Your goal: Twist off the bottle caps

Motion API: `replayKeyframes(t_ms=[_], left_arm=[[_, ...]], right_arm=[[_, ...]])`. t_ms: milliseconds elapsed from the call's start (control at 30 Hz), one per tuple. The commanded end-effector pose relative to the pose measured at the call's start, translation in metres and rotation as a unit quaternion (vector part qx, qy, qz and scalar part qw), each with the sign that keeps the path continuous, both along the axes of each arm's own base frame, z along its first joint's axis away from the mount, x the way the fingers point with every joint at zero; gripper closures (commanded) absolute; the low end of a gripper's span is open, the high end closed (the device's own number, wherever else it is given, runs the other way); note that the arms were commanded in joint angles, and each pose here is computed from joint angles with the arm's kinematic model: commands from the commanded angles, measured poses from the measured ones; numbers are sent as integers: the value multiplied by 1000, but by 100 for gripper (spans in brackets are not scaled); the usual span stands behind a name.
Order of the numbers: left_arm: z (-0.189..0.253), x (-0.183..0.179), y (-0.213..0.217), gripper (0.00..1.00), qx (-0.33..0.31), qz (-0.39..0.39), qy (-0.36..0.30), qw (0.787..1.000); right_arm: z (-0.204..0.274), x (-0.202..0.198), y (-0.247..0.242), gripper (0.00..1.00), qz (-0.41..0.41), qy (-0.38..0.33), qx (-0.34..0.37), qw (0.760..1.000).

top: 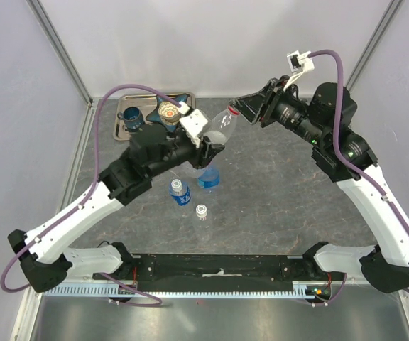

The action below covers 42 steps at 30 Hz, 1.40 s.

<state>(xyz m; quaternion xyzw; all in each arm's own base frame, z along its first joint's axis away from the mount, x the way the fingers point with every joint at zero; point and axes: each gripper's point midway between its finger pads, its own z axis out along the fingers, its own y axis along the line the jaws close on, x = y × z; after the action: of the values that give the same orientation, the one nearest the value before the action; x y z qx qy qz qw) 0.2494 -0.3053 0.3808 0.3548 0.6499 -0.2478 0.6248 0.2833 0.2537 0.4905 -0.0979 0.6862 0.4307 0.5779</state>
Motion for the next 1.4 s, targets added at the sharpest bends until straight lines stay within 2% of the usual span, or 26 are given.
replayKeyframes(t_ms=[0, 33, 100, 133, 433, 600, 800, 900, 1000, 1033, 1100, 1133, 1167, 1200, 1233, 1300, 1367], left_arm=[[68, -77, -8, 88, -118, -271, 37, 955], [71, -95, -7, 88, -121, -325, 55, 936], [68, -96, -4, 88, -120, -350, 70, 927], [69, -105, -3, 88, -119, -378, 79, 915], [69, -124, 6, 88, -113, -476, 126, 863], [70, -122, 8, 87, -113, -492, 138, 852], [70, -116, 9, 87, -119, -485, 138, 855], [69, -113, 9, 87, -123, -476, 139, 859], [69, -104, 10, 87, -128, -449, 132, 874], [67, -96, 10, 86, -134, -423, 139, 885], [67, -88, 12, 86, -133, -391, 115, 904], [65, -77, 13, 86, -139, -350, 118, 919], [65, -71, 14, 86, -142, -327, 109, 928], [67, -68, 19, 85, -147, -303, 87, 938], [69, -51, 23, 85, -160, -250, 74, 952], [60, -31, 33, 85, -169, -175, 74, 967], [66, -31, 45, 85, -184, -142, 54, 971]], right_arm=[[-11, -37, 4, 100, 92, -54, -55, 993], [-9, -46, 6, 100, 116, -70, -59, 989], [-5, -55, 5, 100, 127, -82, -57, 987], [-3, -63, 8, 100, 149, -91, -56, 983], [8, -113, 8, 100, 247, -162, -43, 954], [11, -151, 6, 100, 316, -207, -33, 925], [17, -162, -3, 100, 303, -228, -30, 925], [26, -151, -8, 100, 259, -229, -25, 938], [41, -105, -37, 100, 90, -212, -14, 973], [43, -74, -63, 100, -27, -190, -13, 981], [26, -43, -93, 100, -141, -137, -41, 980], [11, -24, -106, 100, -196, -105, -59, 973], [-10, -7, -130, 100, -277, -70, -81, 955], [-30, 2, -140, 100, -312, -45, -104, 943], [-49, 10, -145, 100, -334, -28, -124, 934], [-110, 26, -155, 100, -377, 24, -176, 909], [-178, 38, -150, 100, -381, 72, -225, 894]])
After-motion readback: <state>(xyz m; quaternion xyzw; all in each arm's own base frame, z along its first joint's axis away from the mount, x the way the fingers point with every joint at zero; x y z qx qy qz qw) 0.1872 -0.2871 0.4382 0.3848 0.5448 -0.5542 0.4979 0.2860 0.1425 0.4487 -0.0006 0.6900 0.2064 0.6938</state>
